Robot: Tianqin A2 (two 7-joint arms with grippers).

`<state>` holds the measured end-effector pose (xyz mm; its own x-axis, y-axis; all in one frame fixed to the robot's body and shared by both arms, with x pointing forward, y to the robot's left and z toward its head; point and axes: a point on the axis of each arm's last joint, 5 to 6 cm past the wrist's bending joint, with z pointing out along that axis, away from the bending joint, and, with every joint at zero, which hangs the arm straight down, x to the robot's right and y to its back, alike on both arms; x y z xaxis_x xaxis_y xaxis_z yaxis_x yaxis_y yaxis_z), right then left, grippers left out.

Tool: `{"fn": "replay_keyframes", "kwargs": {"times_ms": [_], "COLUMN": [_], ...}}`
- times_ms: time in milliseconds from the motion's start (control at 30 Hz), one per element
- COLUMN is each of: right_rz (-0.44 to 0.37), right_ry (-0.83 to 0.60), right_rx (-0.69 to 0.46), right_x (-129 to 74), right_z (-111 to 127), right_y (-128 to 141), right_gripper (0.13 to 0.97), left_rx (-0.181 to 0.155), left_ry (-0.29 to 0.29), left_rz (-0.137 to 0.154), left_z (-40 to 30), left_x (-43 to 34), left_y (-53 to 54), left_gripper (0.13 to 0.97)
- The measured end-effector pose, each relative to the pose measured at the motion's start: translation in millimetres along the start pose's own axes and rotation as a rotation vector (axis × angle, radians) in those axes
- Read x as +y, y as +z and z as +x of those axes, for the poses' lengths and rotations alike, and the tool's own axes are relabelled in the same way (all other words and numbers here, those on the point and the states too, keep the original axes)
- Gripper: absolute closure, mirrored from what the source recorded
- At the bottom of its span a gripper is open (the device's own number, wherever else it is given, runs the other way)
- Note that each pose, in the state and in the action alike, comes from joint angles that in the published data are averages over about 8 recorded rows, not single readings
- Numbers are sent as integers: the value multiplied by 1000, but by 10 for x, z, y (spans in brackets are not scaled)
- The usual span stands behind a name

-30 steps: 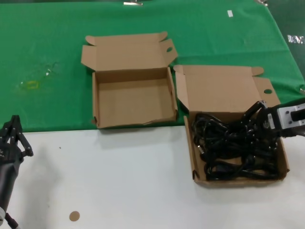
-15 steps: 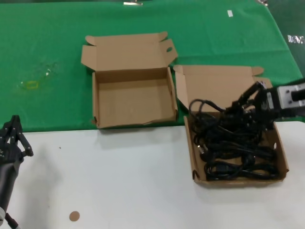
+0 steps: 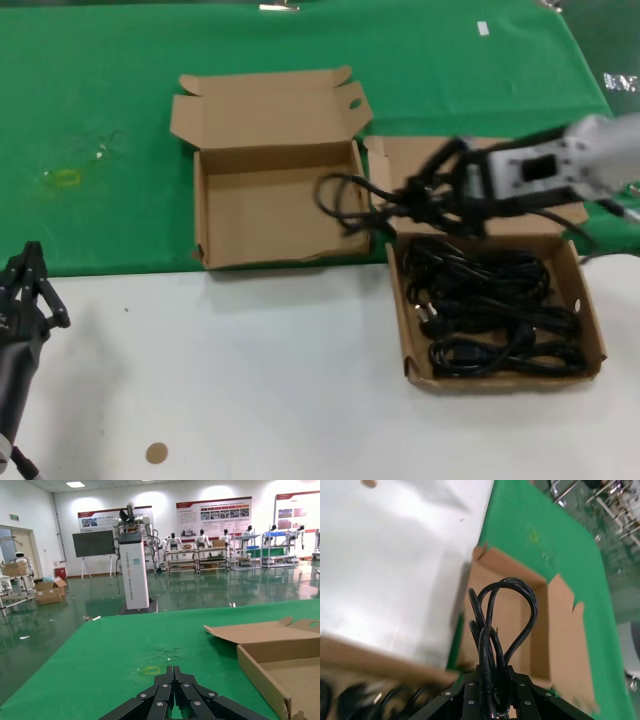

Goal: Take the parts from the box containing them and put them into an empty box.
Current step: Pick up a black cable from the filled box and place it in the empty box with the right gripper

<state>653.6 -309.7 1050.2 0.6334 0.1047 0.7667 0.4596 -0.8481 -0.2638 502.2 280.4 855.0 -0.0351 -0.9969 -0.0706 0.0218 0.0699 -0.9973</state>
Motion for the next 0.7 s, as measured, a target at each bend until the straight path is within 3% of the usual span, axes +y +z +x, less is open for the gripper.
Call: {"fn": "replay_keyframes", "kwargs": {"times_ms": [367, 700], "right_rz": [74, 103], "right_ry": [-28, -34], "right_rx": [44, 45], "right_x": [-497, -787], "right_z": [269, 418], "right_y": [581, 1035], "right_gripper": [860, 860], "left_rx": [0, 0], "left_ry": [0, 0], "left_rz": [0, 0], "left_z": [0, 0], "left_x": [0, 0], "left_y": [0, 0], "left_gripper": [945, 945]}}
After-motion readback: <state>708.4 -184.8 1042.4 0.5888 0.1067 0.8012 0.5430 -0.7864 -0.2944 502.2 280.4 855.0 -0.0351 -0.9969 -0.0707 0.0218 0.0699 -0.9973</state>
